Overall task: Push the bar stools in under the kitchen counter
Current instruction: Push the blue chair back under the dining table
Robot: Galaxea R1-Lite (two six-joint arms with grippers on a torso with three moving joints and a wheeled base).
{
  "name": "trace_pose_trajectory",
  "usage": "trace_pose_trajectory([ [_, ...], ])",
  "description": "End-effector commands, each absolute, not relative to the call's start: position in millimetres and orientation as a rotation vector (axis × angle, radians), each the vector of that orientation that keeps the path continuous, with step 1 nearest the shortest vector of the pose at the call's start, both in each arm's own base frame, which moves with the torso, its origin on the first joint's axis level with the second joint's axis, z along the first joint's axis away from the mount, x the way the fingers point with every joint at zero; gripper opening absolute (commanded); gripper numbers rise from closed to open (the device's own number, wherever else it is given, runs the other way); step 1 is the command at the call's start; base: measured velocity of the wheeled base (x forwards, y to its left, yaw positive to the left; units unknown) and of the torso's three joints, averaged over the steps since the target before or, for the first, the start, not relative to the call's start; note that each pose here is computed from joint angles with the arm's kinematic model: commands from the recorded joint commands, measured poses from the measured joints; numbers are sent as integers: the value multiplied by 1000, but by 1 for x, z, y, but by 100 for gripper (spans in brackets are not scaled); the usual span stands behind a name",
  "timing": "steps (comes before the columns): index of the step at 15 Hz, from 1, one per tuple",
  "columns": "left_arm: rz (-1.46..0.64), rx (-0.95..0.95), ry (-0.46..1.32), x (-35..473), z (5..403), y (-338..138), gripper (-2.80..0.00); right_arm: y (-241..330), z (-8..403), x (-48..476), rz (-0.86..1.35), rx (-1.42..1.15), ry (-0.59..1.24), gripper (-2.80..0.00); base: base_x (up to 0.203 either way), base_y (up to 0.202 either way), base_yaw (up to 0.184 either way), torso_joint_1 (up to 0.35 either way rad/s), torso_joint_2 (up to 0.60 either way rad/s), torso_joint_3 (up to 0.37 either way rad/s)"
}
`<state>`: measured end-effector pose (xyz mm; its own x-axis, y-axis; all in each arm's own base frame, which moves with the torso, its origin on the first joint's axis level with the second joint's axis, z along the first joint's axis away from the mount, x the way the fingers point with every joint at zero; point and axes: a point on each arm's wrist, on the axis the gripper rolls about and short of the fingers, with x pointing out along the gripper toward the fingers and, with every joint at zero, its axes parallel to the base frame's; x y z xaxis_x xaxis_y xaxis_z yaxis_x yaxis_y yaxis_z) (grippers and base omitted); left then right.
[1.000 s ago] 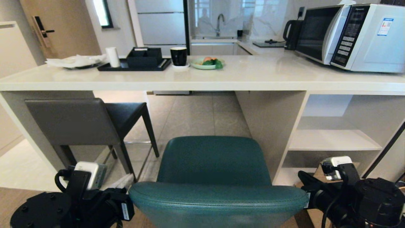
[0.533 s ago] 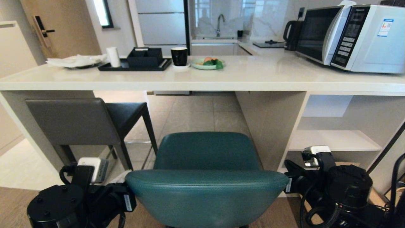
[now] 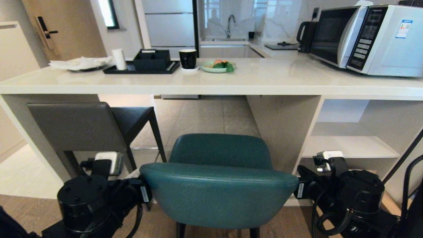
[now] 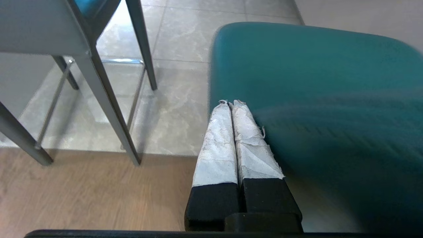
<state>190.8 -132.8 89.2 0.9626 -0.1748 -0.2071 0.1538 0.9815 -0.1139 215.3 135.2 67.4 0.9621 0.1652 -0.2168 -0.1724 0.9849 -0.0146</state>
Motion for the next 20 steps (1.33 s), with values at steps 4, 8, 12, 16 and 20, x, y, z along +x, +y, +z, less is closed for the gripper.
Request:
trace_pose_trajectory([
  [4, -159, -97, 210, 202, 87, -139, -280, 133, 71, 215, 165, -22, 199, -280, 0, 0, 0, 0, 0, 0],
  [8, -155, -106, 201, 199, 90, -136, -280, 139, 73, 236, 142, -2, 157, -280, 0, 0, 0, 0, 0, 0],
  [12, -145, -109, 191, 203, 92, -135, -280, 142, 77, 259, 113, 13, 122, -280, 0, 0, 0, 0, 0, 0],
  [16, -115, -118, 181, 214, 92, -131, -280, 141, 75, 260, 109, 9, 131, -280, 0, 0, 0, 0, 0, 0],
  [20, -115, -112, 165, 226, 92, -137, -280, 136, 76, 263, 89, 5, 128, -280, 0, 0, 0, 0, 0, 0],
])
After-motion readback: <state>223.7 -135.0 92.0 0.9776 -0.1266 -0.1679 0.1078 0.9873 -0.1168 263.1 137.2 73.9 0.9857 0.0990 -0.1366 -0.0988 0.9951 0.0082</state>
